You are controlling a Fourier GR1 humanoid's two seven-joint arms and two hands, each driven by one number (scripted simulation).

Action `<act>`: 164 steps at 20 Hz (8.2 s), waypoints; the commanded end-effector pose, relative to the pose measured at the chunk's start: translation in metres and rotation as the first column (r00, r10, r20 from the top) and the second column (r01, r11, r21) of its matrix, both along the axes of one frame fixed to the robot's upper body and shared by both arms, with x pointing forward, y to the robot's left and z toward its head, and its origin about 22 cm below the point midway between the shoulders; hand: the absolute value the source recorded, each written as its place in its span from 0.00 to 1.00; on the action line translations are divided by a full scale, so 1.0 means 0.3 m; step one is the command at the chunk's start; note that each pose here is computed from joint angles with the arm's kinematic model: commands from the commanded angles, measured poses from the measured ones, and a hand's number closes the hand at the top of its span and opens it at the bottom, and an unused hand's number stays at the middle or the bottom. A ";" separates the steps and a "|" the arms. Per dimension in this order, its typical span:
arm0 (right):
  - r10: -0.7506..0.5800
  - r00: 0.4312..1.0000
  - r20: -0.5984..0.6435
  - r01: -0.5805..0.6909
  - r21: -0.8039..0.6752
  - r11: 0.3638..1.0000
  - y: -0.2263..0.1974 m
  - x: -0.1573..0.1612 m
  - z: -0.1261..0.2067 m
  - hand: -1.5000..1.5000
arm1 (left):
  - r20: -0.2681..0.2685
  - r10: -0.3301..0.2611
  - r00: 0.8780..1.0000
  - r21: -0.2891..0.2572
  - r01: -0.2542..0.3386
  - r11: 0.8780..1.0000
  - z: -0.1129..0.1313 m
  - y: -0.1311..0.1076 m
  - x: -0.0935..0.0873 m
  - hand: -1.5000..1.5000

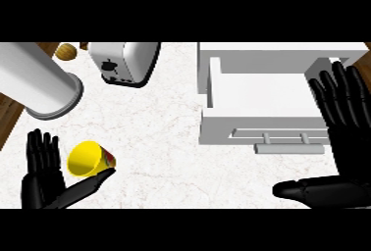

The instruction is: Pick up the cup, place it into the drawer and close the drawer

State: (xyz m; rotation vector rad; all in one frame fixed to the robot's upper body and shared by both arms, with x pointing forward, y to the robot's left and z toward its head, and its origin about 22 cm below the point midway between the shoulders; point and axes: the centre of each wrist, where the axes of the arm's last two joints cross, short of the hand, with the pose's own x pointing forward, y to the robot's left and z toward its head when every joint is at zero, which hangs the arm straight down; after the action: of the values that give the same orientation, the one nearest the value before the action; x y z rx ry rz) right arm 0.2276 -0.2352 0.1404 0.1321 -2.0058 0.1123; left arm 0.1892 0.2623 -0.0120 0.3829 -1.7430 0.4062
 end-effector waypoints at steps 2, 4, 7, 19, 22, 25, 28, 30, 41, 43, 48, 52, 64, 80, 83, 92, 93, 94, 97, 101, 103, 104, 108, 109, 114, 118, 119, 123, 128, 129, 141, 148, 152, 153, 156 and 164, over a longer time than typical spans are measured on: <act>0.011 1.000 0.014 -0.011 0.011 1.000 0.046 -0.073 -0.052 0.00 | -0.025 0.006 1.000 -0.014 -0.007 1.000 -0.091 0.012 -0.040 0.00; 0.010 1.000 -0.004 -0.010 0.000 1.000 0.021 -0.002 -0.007 0.00 | -0.027 0.008 1.000 -0.023 -0.009 1.000 -0.094 0.065 -0.027 0.00; 0.015 1.000 0.002 -0.015 -0.008 1.000 -0.023 -0.031 0.023 0.00 | -0.033 0.017 0.999 -0.007 -0.017 1.000 -0.156 0.063 -0.027 0.00; 0.033 0.999 0.000 -0.033 -0.004 0.999 -0.046 -0.014 -0.049 0.00 | -0.041 0.042 0.998 -0.029 -0.043 0.999 -0.272 0.065 -0.073 0.00; 0.018 1.000 -0.017 -0.018 -0.014 1.000 -0.039 -0.022 -0.026 0.00 | -0.055 0.046 0.997 -0.035 -0.047 0.998 -0.331 0.047 -0.025 0.00; 0.016 1.000 -0.011 -0.016 -0.006 1.000 0.029 -0.022 0.005 0.00 | -0.050 0.060 0.997 -0.044 -0.062 0.997 -0.376 0.164 -0.022 0.00; 0.030 1.000 0.003 -0.030 0.019 0.999 0.026 -0.052 0.057 0.00 | -0.064 0.049 0.997 -0.029 -0.051 0.998 -0.324 0.126 -0.027 0.00; 0.029 1.000 0.003 -0.029 -0.001 1.000 0.001 -0.016 0.011 0.00 | -0.060 0.019 0.998 -0.040 -0.021 0.999 -0.397 0.162 -0.016 0.00; 0.029 1.000 -0.009 -0.029 0.003 1.000 0.007 -0.045 0.044 0.00 | 0.000 0.016 1.000 -0.073 -0.016 0.997 -0.426 0.175 0.047 0.00; 0.039 0.999 -0.007 -0.039 -0.004 0.999 -0.004 -0.034 -0.024 0.00 | -0.006 -0.002 1.000 -0.109 0.001 0.994 -0.420 0.121 0.054 0.00; 0.025 1.000 0.000 -0.025 0.011 1.000 -0.020 -0.066 0.033 0.00 | -0.004 -0.020 1.000 -0.154 0.019 0.988 -0.452 0.176 0.045 0.00; 0.038 0.999 -0.004 -0.038 0.018 0.999 -0.019 -0.033 -0.049 0.00 | 0.048 -0.060 0.997 -0.208 0.069 0.976 -0.475 0.148 0.082 0.00; 0.027 1.000 0.005 -0.027 -0.008 1.000 -0.063 0.006 0.015 0.00 | 0.194 -0.132 0.972 -0.195 0.170 0.966 -0.491 0.103 0.098 1.00; 0.014 1.000 -0.015 -0.014 -0.001 1.000 -0.039 -0.030 -0.014 0.00 | 0.323 -0.372 0.870 -0.078 0.416 0.906 -0.357 0.065 0.240 1.00; 0.014 1.000 0.002 -0.014 -0.020 1.000 -0.027 -0.027 0.043 0.00 | 0.373 -0.421 0.827 -0.073 0.478 0.875 -0.299 0.059 0.277 1.00; 0.010 1.000 -0.025 -0.011 -0.015 1.000 -0.012 -0.007 0.029 0.00 | 0.374 -0.572 0.730 0.009 0.614 0.789 -0.006 -0.114 0.426 1.00; 0.014 1.000 -0.027 -0.014 -0.003 1.000 -0.071 -0.017 -0.019 0.00 | 0.381 -0.564 0.733 -0.006 0.612 0.791 0.005 -0.146 0.372 1.00; 0.011 1.000 -0.028 -0.011 -0.011 1.000 -0.050 -0.017 0.022 0.00 | 0.394 -0.577 0.716 0.013 0.623 0.782 0.131 -0.168 0.444 1.00; 0.018 0.999 -0.032 -0.019 -0.019 1.000 -0.018 0.003 0.016 0.00 | 0.395 -0.571 0.720 -0.008 0.624 0.781 0.181 -0.237 0.419 1.00; -0.006 1.000 -0.004 0.006 -0.007 1.000 -0.060 0.023 -0.004 0.00 | 0.402 -0.572 0.715 0.002 0.624 0.781 0.314 -0.247 0.450 1.00; 0.005 1.000 -0.019 -0.005 -0.014 1.000 -0.028 -0.037 -0.013 0.00 | 0.398 -0.589 0.704 0.037 0.629 0.777 0.321 -0.327 0.512 1.00; 0.008 1.000 0.002 -0.008 -0.024 1.000 -0.015 -0.050 -0.009 0.00 | 0.393 -0.567 0.724 0.040 0.603 0.797 0.371 -0.290 0.520 1.00; -0.007 1.000 -0.001 0.007 -0.004 1.000 -0.065 -0.051 0.002 0.00 | 0.397 -0.583 0.709 0.083 0.604 0.792 0.458 -0.397 0.566 1.00; -0.004 1.000 -0.028 0.003 -0.021 1.000 -0.069 -0.006 -0.052 0.00 | 0.378 -0.605 0.700 0.085 0.625 0.776 0.475 -0.412 0.554 1.00; 0.004 1.000 -0.020 -0.004 -0.016 1.000 -0.017 -0.043 0.025 0.00 | 0.351 -0.612 0.709 0.106 0.619 0.778 0.576 -0.462 0.622 1.00; 0.017 1.000 -0.014 -0.017 -0.010 1.000 -0.077 -0.017 -0.028 0.00 | 0.348 -0.632 0.693 0.113 0.638 0.762 0.641 -0.513 0.677 1.00; 0.009 1.000 -0.021 -0.009 -0.015 1.000 -0.040 -0.006 0.005 0.00 | 0.321 -0.626 0.711 0.140 0.618 0.774 0.646 -0.599 0.667 1.00; 0.014 0.999 -0.029 -0.014 -0.029 0.999 -0.002 -0.068 0.021 0.00 | 0.271 -0.649 0.711 0.160 0.632 0.759 0.678 -0.611 0.705 1.00; 0.018 1.000 -0.023 -0.018 -0.015 1.000 -0.094 -0.009 -0.022 0.00 | 0.232 -0.634 0.737 0.146 0.618 0.772 0.692 -0.692 0.739 1.00; 0.028 1.000 -0.013 -0.029 -0.019 0.999 -0.045 0.006 -0.042 0.00 | 0.210 -0.621 0.755 0.149 0.603 0.783 0.578 -0.704 0.743 1.00; 0.044 0.999 -0.007 -0.044 -0.017 0.999 -0.045 0.002 -0.024 0.00 | 0.123 -0.616 0.778 0.148 0.600 0.786 0.522 -0.798 0.777 1.00; 0.060 0.998 -0.001 -0.060 -0.021 0.998 -0.040 0.019 -0.018 0.00 | 0.037 -0.626 0.779 0.203 0.608 0.768 0.458 -0.793 0.794 1.00; 0.066 0.998 0.019 -0.065 -0.028 0.997 -0.051 0.073 -0.002 0.00 | 0.023 -0.635 0.772 0.259 0.609 0.750 0.494 -0.818 0.803 1.00; 0.095 0.995 -0.005 -0.095 0.004 0.996 0.003 0.049 -0.029 0.00 | 0.010 -0.628 0.778 0.255 0.606 0.754 0.549 -0.847 0.804 1.00; 0.091 0.996 -0.005 -0.091 -0.027 0.996 -0.012 0.047 -0.018 0.00 | -0.025 -0.607 0.794 0.304 0.585 0.752 0.467 -0.825 0.794 1.00; 0.114 0.993 0.027 -0.114 0.003 0.993 -0.003 0.027 0.006 0.00 | -0.059 -0.599 0.799 0.324 0.583 0.745 0.437 -0.826 0.786 0.00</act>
State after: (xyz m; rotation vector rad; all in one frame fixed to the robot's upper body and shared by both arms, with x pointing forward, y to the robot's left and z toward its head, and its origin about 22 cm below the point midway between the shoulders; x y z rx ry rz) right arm 0.2369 -0.2392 0.1379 0.2320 -2.0200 0.1896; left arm 0.4277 0.0122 0.1296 0.0367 -1.8800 -0.3507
